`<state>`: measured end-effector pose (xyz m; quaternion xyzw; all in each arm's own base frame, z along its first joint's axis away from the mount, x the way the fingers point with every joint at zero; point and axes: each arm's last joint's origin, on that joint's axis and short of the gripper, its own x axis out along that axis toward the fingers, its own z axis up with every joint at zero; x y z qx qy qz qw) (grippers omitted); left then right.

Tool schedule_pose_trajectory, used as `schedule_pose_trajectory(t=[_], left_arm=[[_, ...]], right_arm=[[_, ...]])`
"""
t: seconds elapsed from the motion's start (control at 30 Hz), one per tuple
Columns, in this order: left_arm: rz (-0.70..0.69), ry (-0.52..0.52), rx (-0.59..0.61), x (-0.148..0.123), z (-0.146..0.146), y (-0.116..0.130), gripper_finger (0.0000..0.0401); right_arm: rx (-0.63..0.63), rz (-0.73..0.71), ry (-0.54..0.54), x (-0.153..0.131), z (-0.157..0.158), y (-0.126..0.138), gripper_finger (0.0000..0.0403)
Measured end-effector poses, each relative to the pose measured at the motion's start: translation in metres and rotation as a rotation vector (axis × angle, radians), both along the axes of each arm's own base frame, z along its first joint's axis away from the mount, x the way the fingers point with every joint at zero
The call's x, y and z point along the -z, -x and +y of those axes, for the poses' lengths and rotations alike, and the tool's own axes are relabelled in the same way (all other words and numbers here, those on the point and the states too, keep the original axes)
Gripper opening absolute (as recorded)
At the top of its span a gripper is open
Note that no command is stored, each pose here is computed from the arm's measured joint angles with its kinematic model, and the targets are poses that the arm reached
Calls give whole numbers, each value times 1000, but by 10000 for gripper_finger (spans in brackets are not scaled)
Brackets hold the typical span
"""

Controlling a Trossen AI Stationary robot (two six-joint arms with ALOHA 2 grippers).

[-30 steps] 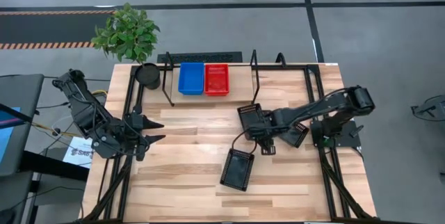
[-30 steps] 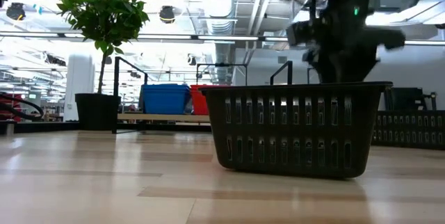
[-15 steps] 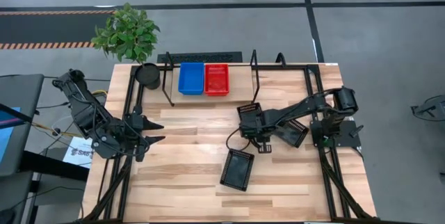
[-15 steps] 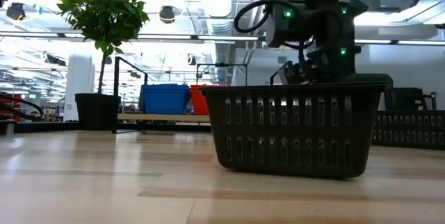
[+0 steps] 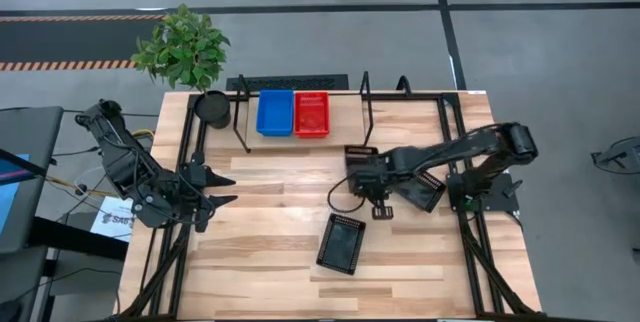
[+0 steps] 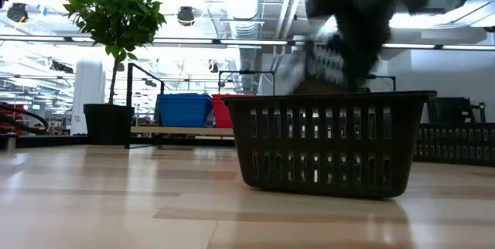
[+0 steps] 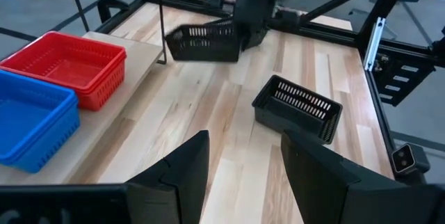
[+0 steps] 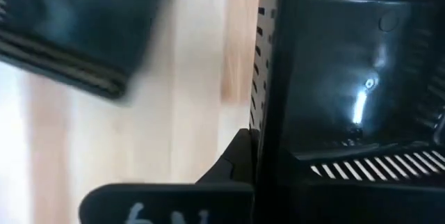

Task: Stack baskets on shelf by color
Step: Put the top left black bin on the shelf

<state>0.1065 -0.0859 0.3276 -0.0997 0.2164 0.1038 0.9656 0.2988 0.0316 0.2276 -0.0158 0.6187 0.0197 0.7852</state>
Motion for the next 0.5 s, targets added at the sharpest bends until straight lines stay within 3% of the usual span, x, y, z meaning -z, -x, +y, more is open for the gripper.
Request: schedule_pose_trajectory(t=[0.13,0.27,0.37,0.5], left_arm=[[1,-1,0,0,0,0,167],[1,-8,3,0,0,0,167],[0,-11,2,0,0,0,167],[0,-17,2,0,0,0,167]], right_arm=[[-60,-258,19,-54,6,-7,5],[-55,-461,215,-95,-1,-13,3],[14,-476,363,-108,-22,-17,5],[70,-447,419,-103,-57,-35,3]])
